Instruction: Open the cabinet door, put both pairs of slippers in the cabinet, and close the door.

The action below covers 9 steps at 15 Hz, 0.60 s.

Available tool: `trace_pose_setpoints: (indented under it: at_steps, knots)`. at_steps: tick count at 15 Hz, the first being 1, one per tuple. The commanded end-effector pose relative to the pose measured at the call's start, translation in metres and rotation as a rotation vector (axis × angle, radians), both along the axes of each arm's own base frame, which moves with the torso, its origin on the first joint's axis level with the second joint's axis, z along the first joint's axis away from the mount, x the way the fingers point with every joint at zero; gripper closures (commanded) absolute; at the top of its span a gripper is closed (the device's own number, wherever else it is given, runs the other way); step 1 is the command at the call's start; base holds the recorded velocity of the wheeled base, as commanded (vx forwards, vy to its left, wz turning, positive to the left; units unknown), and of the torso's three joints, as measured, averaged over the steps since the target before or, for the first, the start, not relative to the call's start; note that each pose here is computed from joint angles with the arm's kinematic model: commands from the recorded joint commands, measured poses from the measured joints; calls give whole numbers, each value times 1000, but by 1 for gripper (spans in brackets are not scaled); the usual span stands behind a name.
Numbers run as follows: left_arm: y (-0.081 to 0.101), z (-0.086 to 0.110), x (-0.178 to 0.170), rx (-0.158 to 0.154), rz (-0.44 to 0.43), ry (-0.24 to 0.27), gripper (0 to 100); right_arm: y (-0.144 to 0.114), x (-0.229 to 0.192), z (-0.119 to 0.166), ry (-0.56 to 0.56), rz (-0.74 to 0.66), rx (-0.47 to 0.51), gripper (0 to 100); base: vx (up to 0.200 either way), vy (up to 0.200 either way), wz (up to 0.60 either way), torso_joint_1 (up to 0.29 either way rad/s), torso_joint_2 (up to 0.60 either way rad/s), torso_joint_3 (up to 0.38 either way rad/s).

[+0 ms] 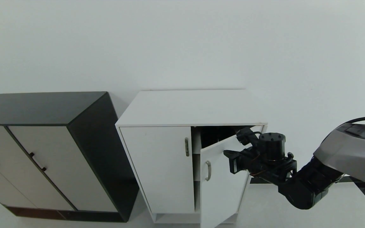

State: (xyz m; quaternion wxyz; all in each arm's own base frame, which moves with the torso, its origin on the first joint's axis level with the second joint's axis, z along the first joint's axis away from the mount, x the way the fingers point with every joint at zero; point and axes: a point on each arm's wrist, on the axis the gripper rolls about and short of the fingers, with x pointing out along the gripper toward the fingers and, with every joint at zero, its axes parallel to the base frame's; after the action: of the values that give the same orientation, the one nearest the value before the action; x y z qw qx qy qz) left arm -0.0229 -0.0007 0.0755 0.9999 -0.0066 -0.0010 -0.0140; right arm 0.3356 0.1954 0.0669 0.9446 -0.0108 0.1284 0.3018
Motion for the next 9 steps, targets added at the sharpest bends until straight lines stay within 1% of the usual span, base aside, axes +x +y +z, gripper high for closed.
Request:
trace_pose_setpoints:
  at_steps: [1,4,5,6,8,9]
  knots:
    - [0,0,0,-1,-1,1,100,5,4,-9,11,0,-6,100,0,0,0,0,0,0]
    - [0,0,0,1,-1,2,100,-4,-44,9,12,56,-9,100,0,0,0,0,0,0]
    - [0,0,0,1,0,1,100,-4,-56,12,10,75,-9,100,0,0,0,0,0,0]
    - [0,0,0,1,0,1,100,-5,-76,14,3,108,-5,100,0,0,0,0,0,0]
    - [0,0,0,4,0,0,100,-1,-102,12,-4,170,-2,100,0,0,0,0,0,0]
    - [0,0,0,4,0,0,100,1,-105,11,0,180,-7,100,200,0,0,2,-2,2]
